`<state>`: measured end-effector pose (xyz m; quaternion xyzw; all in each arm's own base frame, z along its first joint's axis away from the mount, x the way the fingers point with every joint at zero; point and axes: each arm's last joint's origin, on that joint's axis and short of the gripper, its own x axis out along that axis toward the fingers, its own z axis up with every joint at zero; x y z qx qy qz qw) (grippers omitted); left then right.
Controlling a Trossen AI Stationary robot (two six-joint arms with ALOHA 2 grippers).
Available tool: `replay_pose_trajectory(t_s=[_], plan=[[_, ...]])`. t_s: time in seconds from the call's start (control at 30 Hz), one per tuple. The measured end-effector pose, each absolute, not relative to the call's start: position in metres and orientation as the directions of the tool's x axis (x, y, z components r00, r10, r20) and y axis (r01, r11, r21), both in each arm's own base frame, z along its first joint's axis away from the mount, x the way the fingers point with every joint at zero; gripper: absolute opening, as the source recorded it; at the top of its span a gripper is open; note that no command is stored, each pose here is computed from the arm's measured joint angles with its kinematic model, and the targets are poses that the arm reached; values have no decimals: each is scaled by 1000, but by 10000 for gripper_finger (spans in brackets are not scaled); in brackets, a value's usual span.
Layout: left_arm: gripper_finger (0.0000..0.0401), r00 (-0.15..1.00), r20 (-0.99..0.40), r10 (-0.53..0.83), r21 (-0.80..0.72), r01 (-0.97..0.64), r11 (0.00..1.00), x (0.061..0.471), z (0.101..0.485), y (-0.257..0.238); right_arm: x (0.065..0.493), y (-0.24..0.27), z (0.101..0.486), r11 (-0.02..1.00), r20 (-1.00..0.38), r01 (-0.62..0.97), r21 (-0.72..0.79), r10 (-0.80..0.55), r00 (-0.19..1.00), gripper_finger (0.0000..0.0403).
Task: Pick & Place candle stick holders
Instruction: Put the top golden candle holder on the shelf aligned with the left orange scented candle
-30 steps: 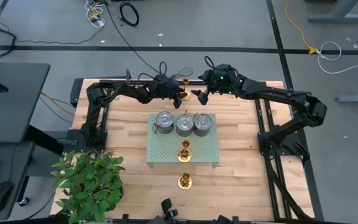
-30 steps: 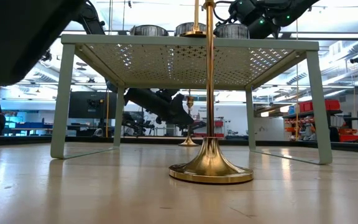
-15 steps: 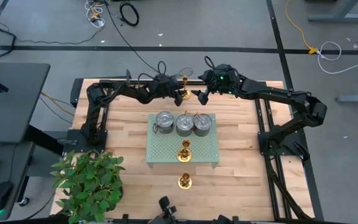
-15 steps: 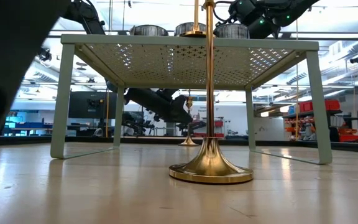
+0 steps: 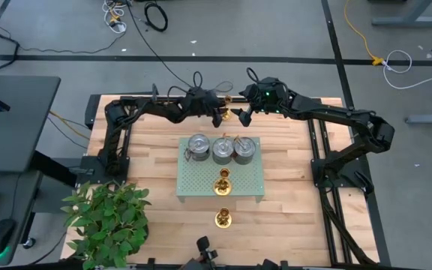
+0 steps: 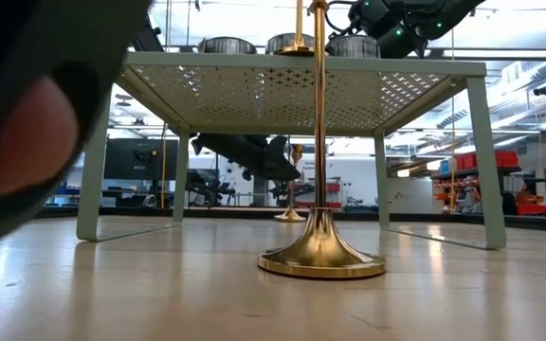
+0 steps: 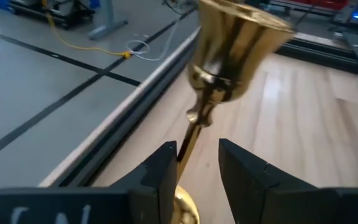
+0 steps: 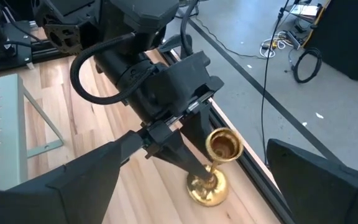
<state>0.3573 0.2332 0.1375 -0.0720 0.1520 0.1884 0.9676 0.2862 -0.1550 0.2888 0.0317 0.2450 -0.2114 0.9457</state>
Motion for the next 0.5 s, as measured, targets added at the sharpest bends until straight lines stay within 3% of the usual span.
replay_pose_trajectory(t_s=[0.5], plan=[[108,888,-343,305,-82,-351,933,358,149,249,286,-155,289,908,-477,416,-43,-384,790,400]])
